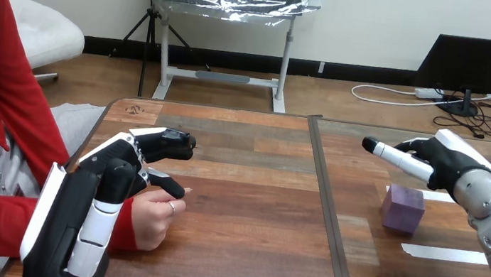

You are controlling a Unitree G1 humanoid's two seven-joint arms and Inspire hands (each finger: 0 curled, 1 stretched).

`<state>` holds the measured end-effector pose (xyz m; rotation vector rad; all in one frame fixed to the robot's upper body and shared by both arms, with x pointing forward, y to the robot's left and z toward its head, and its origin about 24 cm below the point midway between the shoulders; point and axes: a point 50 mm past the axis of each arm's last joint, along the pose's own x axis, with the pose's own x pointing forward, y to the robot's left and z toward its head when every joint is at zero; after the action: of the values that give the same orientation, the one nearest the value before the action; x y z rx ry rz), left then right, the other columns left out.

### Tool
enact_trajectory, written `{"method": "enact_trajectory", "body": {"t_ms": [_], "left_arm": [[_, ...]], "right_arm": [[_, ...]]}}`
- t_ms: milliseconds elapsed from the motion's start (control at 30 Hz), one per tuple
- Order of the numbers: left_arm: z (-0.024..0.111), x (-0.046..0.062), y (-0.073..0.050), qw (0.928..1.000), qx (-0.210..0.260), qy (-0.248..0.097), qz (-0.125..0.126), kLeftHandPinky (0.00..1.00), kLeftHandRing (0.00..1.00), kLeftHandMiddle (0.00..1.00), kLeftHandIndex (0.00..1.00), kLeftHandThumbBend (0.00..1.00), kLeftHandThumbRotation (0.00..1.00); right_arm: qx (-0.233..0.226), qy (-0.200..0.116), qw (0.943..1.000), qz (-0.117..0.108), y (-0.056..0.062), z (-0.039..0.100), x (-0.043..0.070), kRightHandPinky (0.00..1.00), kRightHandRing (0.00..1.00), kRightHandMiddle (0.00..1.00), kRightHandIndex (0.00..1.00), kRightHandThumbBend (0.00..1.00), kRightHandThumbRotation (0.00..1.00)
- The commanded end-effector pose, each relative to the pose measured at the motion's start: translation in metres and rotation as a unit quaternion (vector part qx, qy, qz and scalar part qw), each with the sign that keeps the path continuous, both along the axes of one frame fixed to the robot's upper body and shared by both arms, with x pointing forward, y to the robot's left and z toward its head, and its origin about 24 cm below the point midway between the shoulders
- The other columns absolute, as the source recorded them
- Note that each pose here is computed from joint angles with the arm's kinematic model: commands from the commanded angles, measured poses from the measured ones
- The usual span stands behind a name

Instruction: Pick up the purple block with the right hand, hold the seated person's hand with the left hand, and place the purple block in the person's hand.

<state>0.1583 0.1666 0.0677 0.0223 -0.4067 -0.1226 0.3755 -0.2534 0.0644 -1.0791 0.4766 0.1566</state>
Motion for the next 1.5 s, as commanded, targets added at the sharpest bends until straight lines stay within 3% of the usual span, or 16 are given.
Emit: {"method": "enact_trajectory", "body": {"t_ms": [0,900,1233,1467], "left_arm": [[0.009,0.004,-0.001,0.9996,-0.011,-0.027,0.002,0.5,0.72,0.71,0.65,0.62,1.0],[0.009,0.003,-0.001,0.9996,-0.014,-0.026,-0.002,0.51,0.73,0.71,0.65,0.64,1.0],[0.008,0.003,-0.001,0.9995,-0.016,-0.026,-0.002,0.51,0.73,0.71,0.65,0.63,1.0],[0.009,0.003,-0.002,0.9995,-0.008,-0.03,0.003,0.51,0.71,0.7,0.64,0.63,1.0]], "right_arm": [[-0.006,-0.022,0.9996,0.014,0.007,0.014,0.009,0.79,0.87,0.9,0.91,0.82,1.0],[-0.025,0.017,0.9993,0.019,0.011,0.002,0.004,0.84,0.92,0.93,0.92,0.83,1.0],[-0.069,0.041,0.9957,0.046,0.011,-0.003,0.002,0.83,0.91,0.93,0.93,0.87,1.0],[-0.065,0.07,0.9943,0.048,0.011,-0.011,-0.002,0.86,0.93,0.94,0.94,0.92,0.97]]}}
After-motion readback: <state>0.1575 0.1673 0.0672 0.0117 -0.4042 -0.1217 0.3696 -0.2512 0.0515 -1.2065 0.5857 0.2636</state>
